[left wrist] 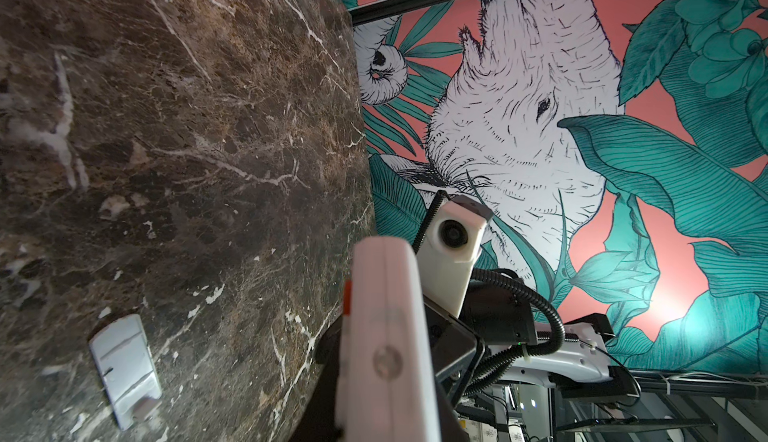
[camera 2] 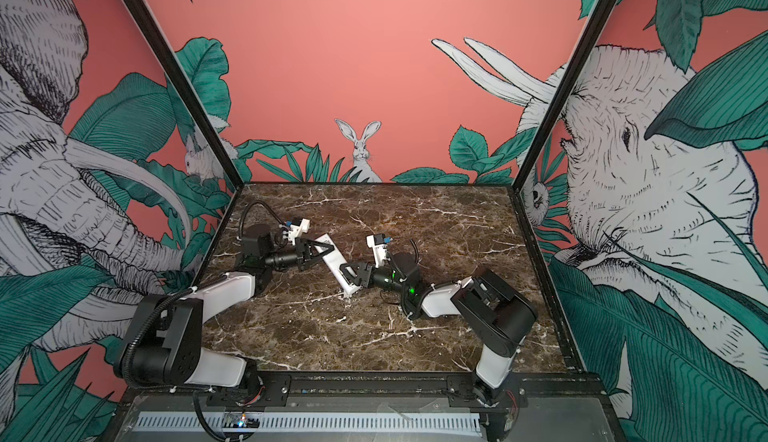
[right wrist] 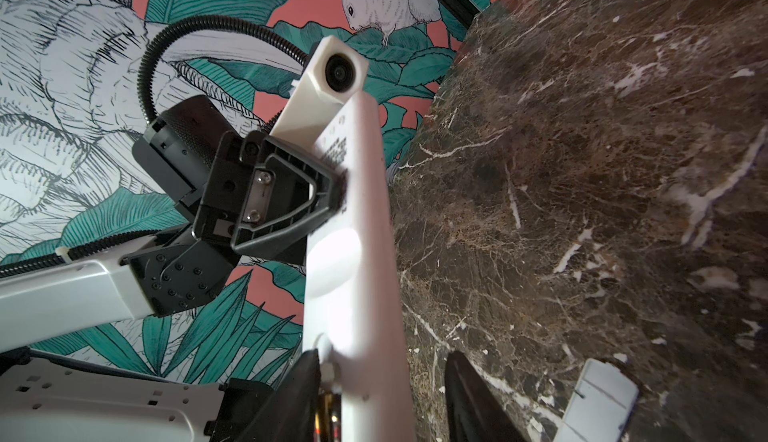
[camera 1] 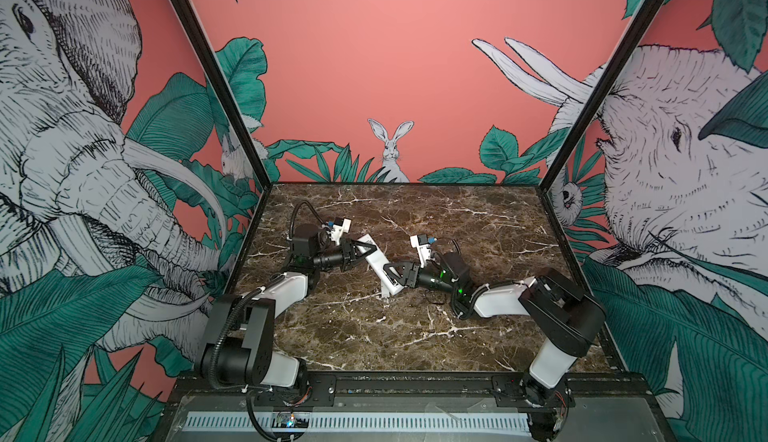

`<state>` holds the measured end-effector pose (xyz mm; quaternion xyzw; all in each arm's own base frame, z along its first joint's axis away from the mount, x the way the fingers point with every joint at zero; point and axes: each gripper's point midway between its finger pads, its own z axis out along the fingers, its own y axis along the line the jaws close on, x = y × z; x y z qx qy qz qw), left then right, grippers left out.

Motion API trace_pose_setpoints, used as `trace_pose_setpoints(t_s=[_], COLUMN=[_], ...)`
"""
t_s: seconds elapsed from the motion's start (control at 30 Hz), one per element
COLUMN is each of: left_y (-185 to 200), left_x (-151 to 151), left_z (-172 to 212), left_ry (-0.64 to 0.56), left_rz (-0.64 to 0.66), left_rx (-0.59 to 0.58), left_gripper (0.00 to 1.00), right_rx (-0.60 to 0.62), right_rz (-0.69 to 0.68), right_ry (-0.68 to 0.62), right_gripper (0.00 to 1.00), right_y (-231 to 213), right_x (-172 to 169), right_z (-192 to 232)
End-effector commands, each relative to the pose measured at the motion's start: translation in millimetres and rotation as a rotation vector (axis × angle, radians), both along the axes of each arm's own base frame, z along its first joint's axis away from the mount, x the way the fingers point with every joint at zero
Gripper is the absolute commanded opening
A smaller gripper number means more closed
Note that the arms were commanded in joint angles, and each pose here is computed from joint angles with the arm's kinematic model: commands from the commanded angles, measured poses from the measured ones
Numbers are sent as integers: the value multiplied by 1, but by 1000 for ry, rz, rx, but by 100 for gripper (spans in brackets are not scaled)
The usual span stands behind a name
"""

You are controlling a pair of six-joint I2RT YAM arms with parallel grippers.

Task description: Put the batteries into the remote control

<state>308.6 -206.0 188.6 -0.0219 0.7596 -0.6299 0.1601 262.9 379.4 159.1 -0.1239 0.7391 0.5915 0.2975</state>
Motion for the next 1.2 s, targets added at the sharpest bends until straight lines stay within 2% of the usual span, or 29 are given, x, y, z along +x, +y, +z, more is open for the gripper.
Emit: trace_pose_setpoints(t_s=[0.0, 0.2, 0.33, 0.4, 0.53, 0.73, 1.03, 1.1, 1.17], left_y=[3, 3, 2, 1, 1, 0, -4, -4, -3], left_x=[15, 14, 9, 6, -1, -8, -16, -17, -17], left_z=[67, 65, 65, 67, 66, 67, 73, 71, 71], left_ry=[-217, -215, -236, -253, -275, -291, -313, -309, -313], left_rz=[24, 21, 2, -15, -47, -71, -96, -96, -91], left_rx=[-52, -48, -46, -46, -22, -12, -12, -4, 9], left_gripper=[0, 0, 0, 0, 0, 0, 0, 0, 0], right_rx=[-253, -264, -219, -205, -198, -236, -376, -396, -380], right_rz=[128, 157, 196, 210, 271, 407, 367, 362, 350], right_ry=[151, 128, 119, 114, 108, 102, 72, 69, 36], right_gripper=[52, 53, 54, 49, 48, 47, 33, 35, 46], right_y=[-10, -10, -5, -3, 3, 1, -13, -14, -14], right_x=[-45, -50, -54, -55, -61, -81, -70, -67, -65], right_z=[-77, -72, -61, -56, -48, -49, -50, -50, -35])
